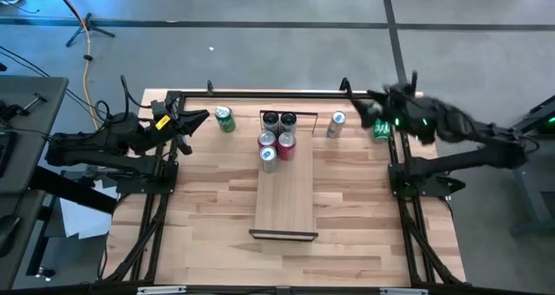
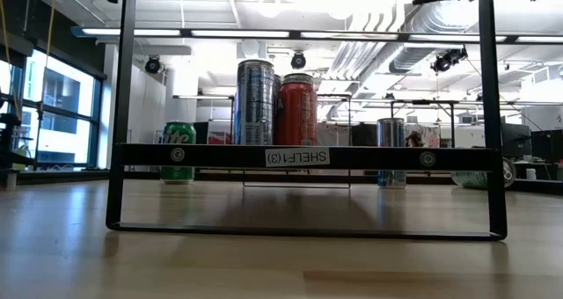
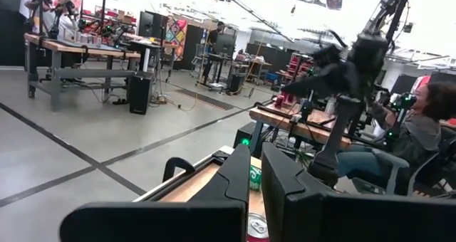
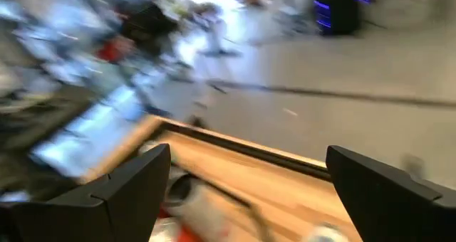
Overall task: Place canned beverage on shelf
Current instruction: Put the blue soda can, aligned with the other blue soda can on the shelf
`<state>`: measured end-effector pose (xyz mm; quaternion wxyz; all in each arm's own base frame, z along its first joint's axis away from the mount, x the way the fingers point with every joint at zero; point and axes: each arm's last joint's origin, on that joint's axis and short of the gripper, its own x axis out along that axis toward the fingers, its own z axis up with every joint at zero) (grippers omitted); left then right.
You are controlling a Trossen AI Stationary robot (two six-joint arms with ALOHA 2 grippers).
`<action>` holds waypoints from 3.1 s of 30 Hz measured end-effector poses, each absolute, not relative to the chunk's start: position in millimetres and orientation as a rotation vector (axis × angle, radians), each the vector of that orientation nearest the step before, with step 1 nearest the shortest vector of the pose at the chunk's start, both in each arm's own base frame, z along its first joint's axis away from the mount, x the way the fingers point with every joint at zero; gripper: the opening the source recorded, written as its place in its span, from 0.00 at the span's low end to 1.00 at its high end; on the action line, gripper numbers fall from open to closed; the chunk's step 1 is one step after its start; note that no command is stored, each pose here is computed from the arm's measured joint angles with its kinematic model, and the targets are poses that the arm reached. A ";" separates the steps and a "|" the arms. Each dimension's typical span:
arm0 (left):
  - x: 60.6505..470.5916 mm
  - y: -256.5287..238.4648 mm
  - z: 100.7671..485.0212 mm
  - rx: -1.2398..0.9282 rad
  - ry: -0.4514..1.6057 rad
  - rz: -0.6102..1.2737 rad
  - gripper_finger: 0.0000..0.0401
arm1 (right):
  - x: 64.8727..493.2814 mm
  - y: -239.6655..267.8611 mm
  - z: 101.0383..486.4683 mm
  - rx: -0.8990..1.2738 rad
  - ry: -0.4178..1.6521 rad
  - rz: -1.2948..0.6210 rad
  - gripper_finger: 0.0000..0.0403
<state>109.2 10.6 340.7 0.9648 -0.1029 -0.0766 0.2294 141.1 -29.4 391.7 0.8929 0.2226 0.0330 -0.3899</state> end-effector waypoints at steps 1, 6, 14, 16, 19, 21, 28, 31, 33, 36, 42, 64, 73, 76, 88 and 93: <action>109.2 10.5 340.7 -0.209 -0.155 0.464 0.00 | 141.9 -36.4 399.1 0.473 0.113 -0.854 0.90; 109.2 10.6 340.7 -0.208 -0.155 0.464 0.00 | 156.3 -74.8 415.6 0.580 0.339 -0.926 0.90; 109.0 10.6 339.2 -0.204 -0.140 0.465 0.00 | 186.0 -141.2 380.3 0.782 0.650 -0.986 0.90; 109.1 10.5 338.9 -0.202 -0.136 0.465 0.00 | 189.0 -152.9 363.5 0.825 0.751 -1.012 0.90; 109.0 10.6 338.9 -0.193 -0.135 0.466 0.00 | 195.8 -165.8 335.9 0.889 0.876 -1.029 0.90; 109.1 10.5 338.9 -0.186 -0.133 0.466 0.00 | 200.8 -170.3 322.4 0.923 0.919 -1.011 0.90; 109.1 10.6 338.9 -0.183 -0.132 0.467 0.00 | 210.2 -178.3 294.3 0.994 0.975 -1.048 0.90; 109.1 10.5 338.9 -0.183 -0.132 0.467 0.00 | 213.6 -180.9 291.5 1.014 0.934 -1.046 0.90; 109.0 10.6 338.9 -0.183 -0.132 0.467 0.00 | 215.8 -182.3 291.4 1.025 0.901 -1.040 0.90; 109.1 10.5 338.9 -0.183 -0.132 0.467 0.00 | 215.7 -182.2 288.3 1.040 0.899 -1.053 0.90; 109.1 10.5 338.8 -0.184 -0.131 0.466 0.00 | 220.0 -181.4 273.3 1.065 0.893 -1.077 0.90; 109.4 10.5 336.2 -0.179 -0.104 0.469 0.00 | 221.0 -170.6 240.6 1.144 0.878 -1.160 0.90; 109.5 10.5 334.1 -0.209 -0.091 0.469 0.00 | 221.4 -172.0 240.2 1.132 0.847 -1.195 0.90; 109.6 10.5 334.1 -0.216 -0.093 0.469 0.00 | 220.9 -171.8 240.1 1.129 0.851 -1.201 0.87; 109.5 10.5 334.1 -0.218 -0.094 0.469 0.00 | 223.1 -165.0 239.7 1.081 0.884 -1.211 0.57; 109.5 10.5 334.1 -0.218 -0.094 0.469 0.00 | 224.3 -162.3 239.6 1.054 0.903 -1.200 0.57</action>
